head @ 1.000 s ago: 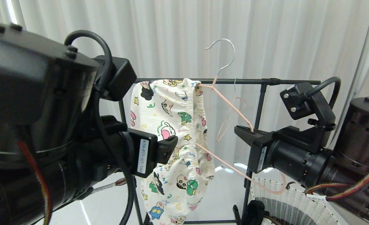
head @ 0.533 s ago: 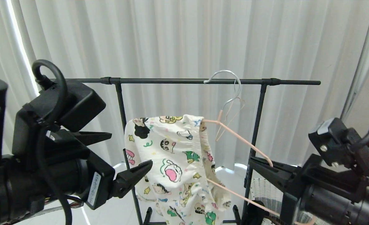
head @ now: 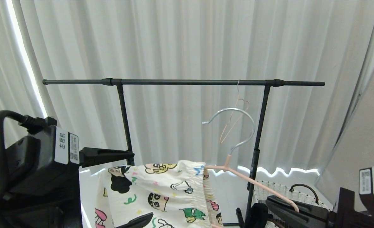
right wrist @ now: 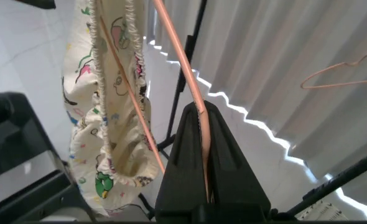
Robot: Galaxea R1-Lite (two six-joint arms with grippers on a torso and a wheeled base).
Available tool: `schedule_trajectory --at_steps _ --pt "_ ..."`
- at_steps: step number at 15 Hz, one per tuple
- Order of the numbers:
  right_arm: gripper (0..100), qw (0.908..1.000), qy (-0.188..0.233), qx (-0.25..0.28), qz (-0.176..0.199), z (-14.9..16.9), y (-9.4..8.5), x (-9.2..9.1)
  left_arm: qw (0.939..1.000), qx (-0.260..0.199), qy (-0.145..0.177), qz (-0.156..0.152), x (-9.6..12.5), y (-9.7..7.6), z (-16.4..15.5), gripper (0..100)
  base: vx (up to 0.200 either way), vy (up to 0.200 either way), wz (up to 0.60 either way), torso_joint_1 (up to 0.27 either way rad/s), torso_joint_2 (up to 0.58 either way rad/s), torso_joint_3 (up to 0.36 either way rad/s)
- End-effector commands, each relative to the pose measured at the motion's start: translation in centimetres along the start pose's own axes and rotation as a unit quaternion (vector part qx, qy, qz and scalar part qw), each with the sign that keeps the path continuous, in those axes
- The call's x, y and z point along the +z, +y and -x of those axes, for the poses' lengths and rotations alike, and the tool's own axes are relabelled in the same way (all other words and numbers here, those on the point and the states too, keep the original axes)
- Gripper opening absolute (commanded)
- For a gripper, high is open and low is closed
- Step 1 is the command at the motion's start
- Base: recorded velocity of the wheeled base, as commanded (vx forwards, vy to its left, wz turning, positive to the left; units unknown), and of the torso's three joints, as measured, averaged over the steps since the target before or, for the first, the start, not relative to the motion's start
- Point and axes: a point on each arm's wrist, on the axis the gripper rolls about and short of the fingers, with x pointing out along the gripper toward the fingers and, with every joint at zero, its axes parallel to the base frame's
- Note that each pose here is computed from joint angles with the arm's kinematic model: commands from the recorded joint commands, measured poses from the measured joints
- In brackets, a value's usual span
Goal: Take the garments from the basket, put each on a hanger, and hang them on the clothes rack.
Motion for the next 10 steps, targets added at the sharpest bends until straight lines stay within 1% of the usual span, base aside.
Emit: schedule_trajectory --at_steps 1,3,5,7,10 --pt "0 0.9996 0.000 0.023 0.014 1.2 0.4 -0.7 0.9998 -0.020 -0.008 -0.003 -0.1 -0.2 0.0 100 0.000 0.000 0.00 0.000 0.00 0.000" --pt "0 0.9987 0.008 0.042 0.028 1.6 0.9 -1.3 0.9974 -0.068 -0.023 -0.009 0.0 -1.0 -0.3 100 0.000 0.000 0.00 0.000 0.00 0.000" --pt "0 0.9971 0.006 0.063 0.042 1.8 1.5 -1.3 0.9930 -0.114 -0.026 -0.018 -0.2 -2.5 -0.5 100 0.000 0.000 0.00 0.000 0.00 0.000" --pt "0 0.9963 0.008 0.068 0.051 1.8 1.7 -1.4 0.9904 -0.135 -0.021 -0.022 -0.4 -3.1 -1.0 100 0.000 0.000 0.00 0.000 0.00 0.000" --pt "0 0.9955 0.002 0.072 0.061 1.9 1.8 -1.2 0.9892 -0.146 -0.002 -0.015 -0.8 -3.1 -2.0 100 0.000 0.000 0.00 0.000 0.00 0.000"
